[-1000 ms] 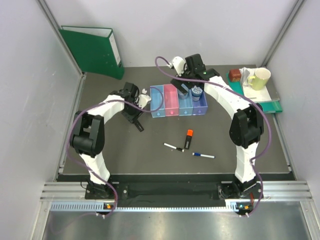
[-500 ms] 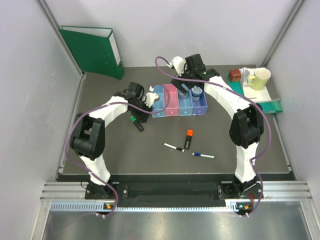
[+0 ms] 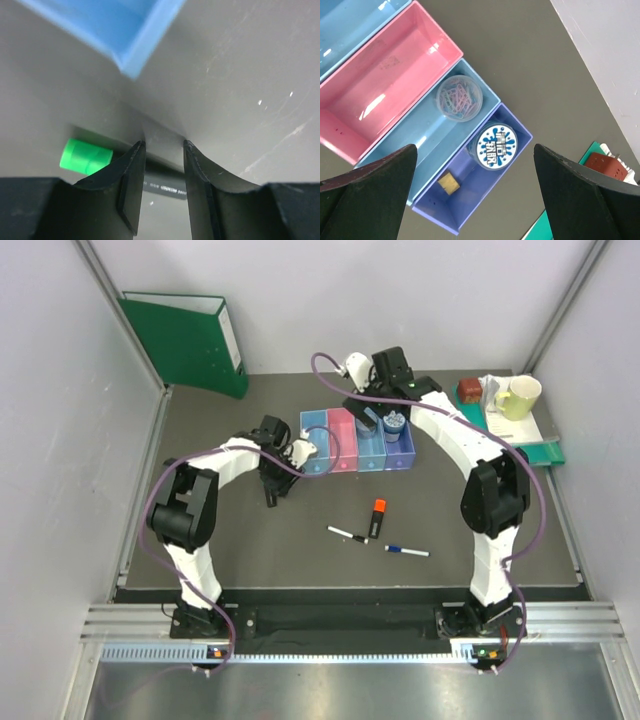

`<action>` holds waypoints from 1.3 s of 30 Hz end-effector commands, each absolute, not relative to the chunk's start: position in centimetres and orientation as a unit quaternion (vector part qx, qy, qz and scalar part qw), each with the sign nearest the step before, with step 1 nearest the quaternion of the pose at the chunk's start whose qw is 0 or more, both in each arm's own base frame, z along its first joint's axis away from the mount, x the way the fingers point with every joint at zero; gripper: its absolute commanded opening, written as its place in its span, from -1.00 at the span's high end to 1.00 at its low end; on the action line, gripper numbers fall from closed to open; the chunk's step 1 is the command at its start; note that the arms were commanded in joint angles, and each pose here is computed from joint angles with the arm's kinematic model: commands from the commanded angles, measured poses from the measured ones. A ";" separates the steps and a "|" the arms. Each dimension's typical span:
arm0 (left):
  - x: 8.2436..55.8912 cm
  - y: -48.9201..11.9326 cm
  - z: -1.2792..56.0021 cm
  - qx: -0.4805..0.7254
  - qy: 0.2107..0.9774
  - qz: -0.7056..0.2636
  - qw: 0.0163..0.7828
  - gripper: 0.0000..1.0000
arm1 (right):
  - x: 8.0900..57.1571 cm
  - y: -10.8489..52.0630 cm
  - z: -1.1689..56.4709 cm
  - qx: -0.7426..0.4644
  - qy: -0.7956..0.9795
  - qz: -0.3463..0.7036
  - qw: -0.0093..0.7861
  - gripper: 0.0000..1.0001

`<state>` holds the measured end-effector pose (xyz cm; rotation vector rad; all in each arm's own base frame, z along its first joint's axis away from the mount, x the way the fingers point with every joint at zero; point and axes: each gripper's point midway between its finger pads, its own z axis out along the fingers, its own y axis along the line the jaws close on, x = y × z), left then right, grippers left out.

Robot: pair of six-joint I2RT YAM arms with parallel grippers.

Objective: Sort the stationery into containers
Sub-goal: Move the pen to the center of the board.

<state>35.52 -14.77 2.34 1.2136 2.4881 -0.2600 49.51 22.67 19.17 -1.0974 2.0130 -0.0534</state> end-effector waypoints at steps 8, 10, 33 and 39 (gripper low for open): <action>32.7 -13.5 10.7 0.373 0.895 -0.083 0.229 0.17 | 39.8 18.5 21.1 -0.445 0.831 0.048 0.329 -0.99; 32.7 -13.1 12.2 0.364 0.894 -0.074 0.252 0.17 | 37.5 17.7 20.1 -0.417 0.851 0.067 0.313 -0.99; 30.6 -9.5 2.7 0.277 0.958 -0.016 0.072 0.17 | 27.7 22.3 8.1 -0.134 0.960 0.228 0.093 -0.99; 32.4 -9.8 1.9 0.272 0.959 -0.011 0.075 0.14 | 26.6 23.1 6.0 -0.132 0.966 0.215 0.060 -1.00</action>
